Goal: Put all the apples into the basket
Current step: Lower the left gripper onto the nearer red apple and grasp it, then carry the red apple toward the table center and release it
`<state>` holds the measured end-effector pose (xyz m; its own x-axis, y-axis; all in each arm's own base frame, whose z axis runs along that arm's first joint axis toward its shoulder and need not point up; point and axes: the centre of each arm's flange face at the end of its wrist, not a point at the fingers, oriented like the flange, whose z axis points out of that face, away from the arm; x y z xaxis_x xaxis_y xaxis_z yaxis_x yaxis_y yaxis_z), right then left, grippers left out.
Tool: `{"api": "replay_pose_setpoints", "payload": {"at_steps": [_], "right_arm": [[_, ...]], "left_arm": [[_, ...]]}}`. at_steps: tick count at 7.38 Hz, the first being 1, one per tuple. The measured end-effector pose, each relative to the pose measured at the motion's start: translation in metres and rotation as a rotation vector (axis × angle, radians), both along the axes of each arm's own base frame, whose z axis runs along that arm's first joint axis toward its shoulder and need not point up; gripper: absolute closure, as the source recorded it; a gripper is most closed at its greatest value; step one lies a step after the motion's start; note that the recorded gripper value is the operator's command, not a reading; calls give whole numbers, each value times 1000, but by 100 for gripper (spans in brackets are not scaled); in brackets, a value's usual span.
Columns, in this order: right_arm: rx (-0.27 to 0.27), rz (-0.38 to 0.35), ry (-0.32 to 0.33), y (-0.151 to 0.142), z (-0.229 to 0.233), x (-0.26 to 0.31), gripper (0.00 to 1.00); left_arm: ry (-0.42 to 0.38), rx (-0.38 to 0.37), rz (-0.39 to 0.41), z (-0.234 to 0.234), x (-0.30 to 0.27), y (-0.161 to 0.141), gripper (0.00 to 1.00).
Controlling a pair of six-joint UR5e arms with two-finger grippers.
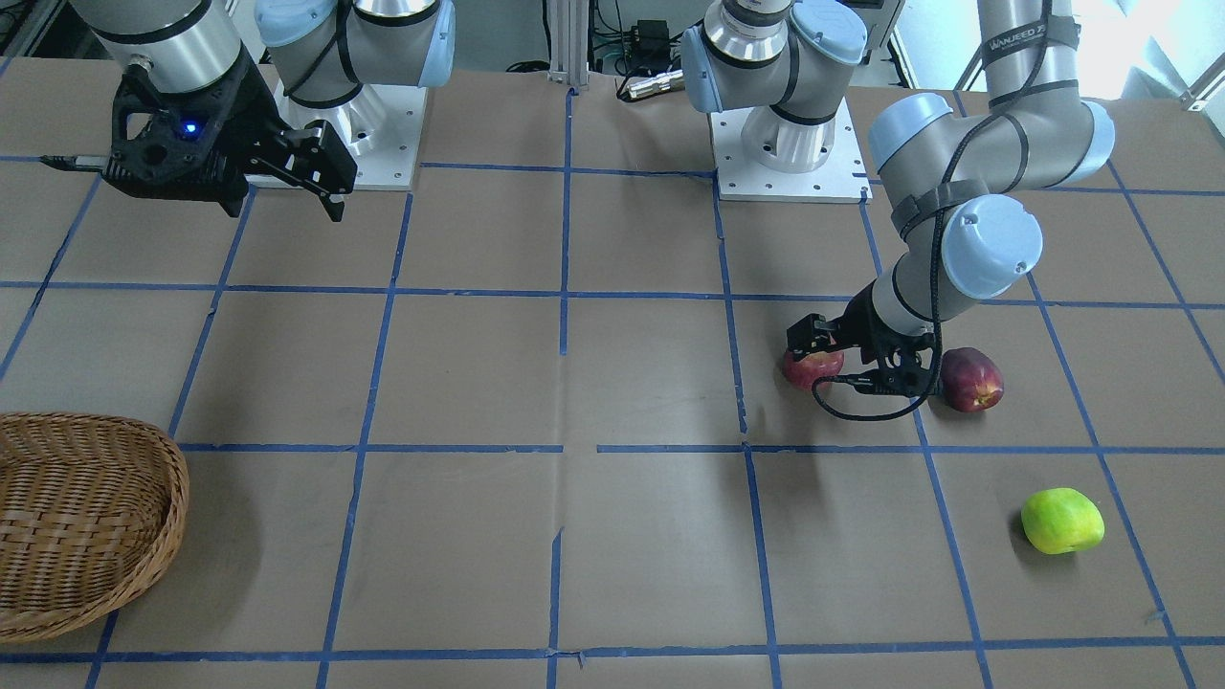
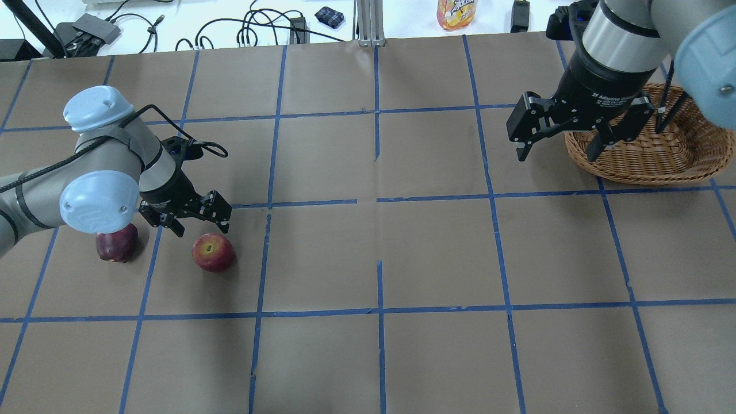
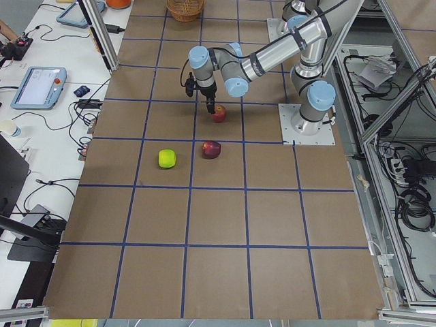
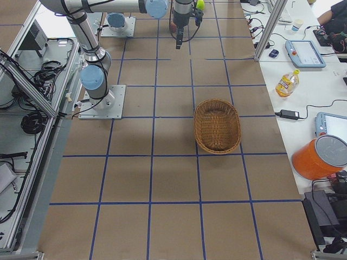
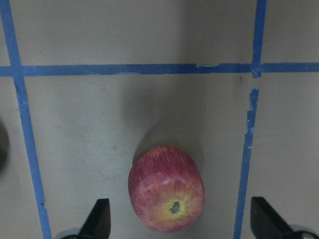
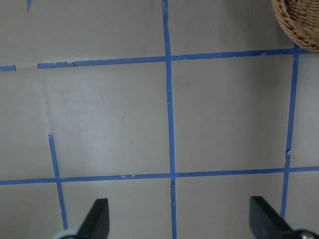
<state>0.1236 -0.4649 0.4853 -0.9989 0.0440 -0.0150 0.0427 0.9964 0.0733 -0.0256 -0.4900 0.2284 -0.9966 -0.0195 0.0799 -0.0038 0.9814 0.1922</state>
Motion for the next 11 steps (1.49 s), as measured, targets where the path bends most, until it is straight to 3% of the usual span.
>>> {"api": "replay_pose_setpoints", "payload": {"at_steps": [2, 3, 4, 5, 8, 11], "right_arm": [[-5, 1, 4, -1, 0, -1, 0], [-7, -2, 4, -1, 0, -1, 0], [-7, -4, 5, -1, 0, -1, 0], [-8, -5, 6, -1, 0, -1, 0], [-6, -1, 6, -2, 0, -2, 0], [-8, 3, 7, -2, 0, -2, 0]], "left_arm": [[4, 40, -4, -29, -2, 13, 3], [3, 44, -7, -37, -2, 16, 18], [-2, 33, -11, -42, -2, 15, 78], [-15, 18, -15, -43, -3, 13, 100], [-20, -90, 15, -1, -46, -18, 100], [57, -200, 16, 53, -200, -73, 100]]}}
